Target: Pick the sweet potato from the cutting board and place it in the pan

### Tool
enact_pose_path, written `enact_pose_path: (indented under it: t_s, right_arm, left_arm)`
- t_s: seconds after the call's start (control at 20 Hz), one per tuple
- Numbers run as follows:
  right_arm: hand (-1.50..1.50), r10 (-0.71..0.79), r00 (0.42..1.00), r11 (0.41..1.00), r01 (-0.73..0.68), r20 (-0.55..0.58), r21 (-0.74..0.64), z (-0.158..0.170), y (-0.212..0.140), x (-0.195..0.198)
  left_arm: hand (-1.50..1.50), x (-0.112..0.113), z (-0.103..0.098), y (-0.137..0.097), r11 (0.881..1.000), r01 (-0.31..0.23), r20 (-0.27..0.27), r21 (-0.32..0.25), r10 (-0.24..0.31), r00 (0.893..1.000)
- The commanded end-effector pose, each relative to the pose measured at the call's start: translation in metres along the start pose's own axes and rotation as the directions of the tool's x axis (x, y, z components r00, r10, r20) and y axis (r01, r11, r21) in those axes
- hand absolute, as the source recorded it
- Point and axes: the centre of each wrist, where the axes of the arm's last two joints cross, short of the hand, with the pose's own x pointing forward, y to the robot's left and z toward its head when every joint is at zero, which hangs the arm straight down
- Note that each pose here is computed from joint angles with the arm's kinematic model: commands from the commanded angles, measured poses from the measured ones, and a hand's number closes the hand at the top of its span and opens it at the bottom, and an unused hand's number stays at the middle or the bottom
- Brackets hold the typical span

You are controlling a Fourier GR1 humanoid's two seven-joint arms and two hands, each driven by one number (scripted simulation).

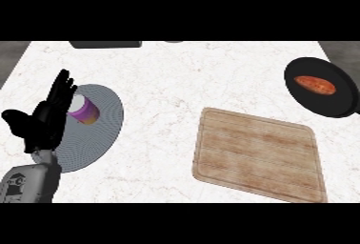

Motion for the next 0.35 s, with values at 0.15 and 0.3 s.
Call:
enact_pose_path:
  t_s: [0.15, 0.3]
  right_arm:
    - [-1.5, 0.019, 1.0, 0.998, -0.018, -0.023, 0.053, 0.04, -0.009, 0.009]
    - [-1.5, 0.058, 0.998, 0.998, -0.057, -0.031, 0.016, 0.054, -0.006, 0.032]
  left_arm:
    - [0.0, -0.005, 0.007, 0.005, 1.0, 0.007, -0.001, 0.022, -0.007, 1.0]
    - [0.0, 0.006, 0.001, 0.003, 1.0, 0.0, 0.001, -0.006, 0.0, 1.0]
